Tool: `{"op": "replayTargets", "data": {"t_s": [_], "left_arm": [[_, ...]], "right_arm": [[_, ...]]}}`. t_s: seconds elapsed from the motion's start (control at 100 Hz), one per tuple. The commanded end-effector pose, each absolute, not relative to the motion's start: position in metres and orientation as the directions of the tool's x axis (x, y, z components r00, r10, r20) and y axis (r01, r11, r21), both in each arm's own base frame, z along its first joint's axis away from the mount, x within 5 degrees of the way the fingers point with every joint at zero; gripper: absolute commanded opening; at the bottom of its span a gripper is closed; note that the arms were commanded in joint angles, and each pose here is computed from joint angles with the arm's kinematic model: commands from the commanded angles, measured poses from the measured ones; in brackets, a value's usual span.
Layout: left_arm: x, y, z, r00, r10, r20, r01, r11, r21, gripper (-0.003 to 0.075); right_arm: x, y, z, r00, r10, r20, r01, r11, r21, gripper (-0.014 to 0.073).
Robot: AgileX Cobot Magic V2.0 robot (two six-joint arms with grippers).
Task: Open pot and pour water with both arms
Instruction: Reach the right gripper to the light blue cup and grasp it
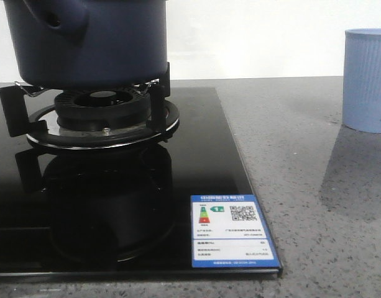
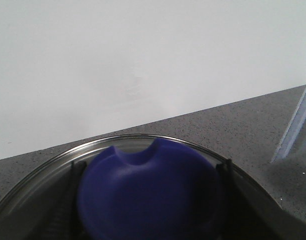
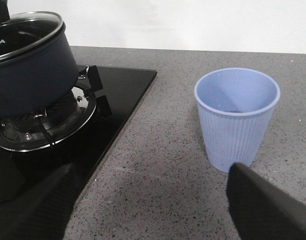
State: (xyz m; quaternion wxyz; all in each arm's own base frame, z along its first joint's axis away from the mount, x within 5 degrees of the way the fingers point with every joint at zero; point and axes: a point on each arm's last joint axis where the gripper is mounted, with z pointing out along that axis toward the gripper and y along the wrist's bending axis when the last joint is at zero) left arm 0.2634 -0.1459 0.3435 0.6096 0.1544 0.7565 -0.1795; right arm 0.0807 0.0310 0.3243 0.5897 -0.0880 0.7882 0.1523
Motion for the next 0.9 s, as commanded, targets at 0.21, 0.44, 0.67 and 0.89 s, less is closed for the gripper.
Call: {"op": "replayTargets", "data": {"t_s": [0.21, 0.44, 0.67, 0.89], "left_arm": [[0.232, -0.121, 0.413, 0.095, -0.105, -0.990, 0.431, 0.901, -0.055, 0.0388], [0.217, -0.092, 0.433, 0.173, -0.122, -0.977, 0.366, 0.929, -0.051, 0.0388], [0.213, -0.073, 0.437, 0.164, -0.105, -0.981, 0.307, 0.950, -0.050, 0.0388], [0.214, -0.066, 0.438, 0.173, -0.094, -0.980, 0.277, 0.960, -0.044, 0.0388]], "right_arm": [[0.086, 0.030, 0.328, -0.239, 0.064, -0.969, -0.307, 0.942, 0.138, 0.0556], [0.092, 0.028, 0.305, -0.233, 0.054, -0.971, -0.272, 0.955, 0.118, 0.0556], [0.099, 0.022, 0.288, -0.117, 0.085, -0.989, -0.210, 0.972, 0.108, 0.0556], [0.108, 0.019, 0.271, -0.068, 0.073, -0.995, -0.162, 0.983, 0.083, 0.0556]]}}
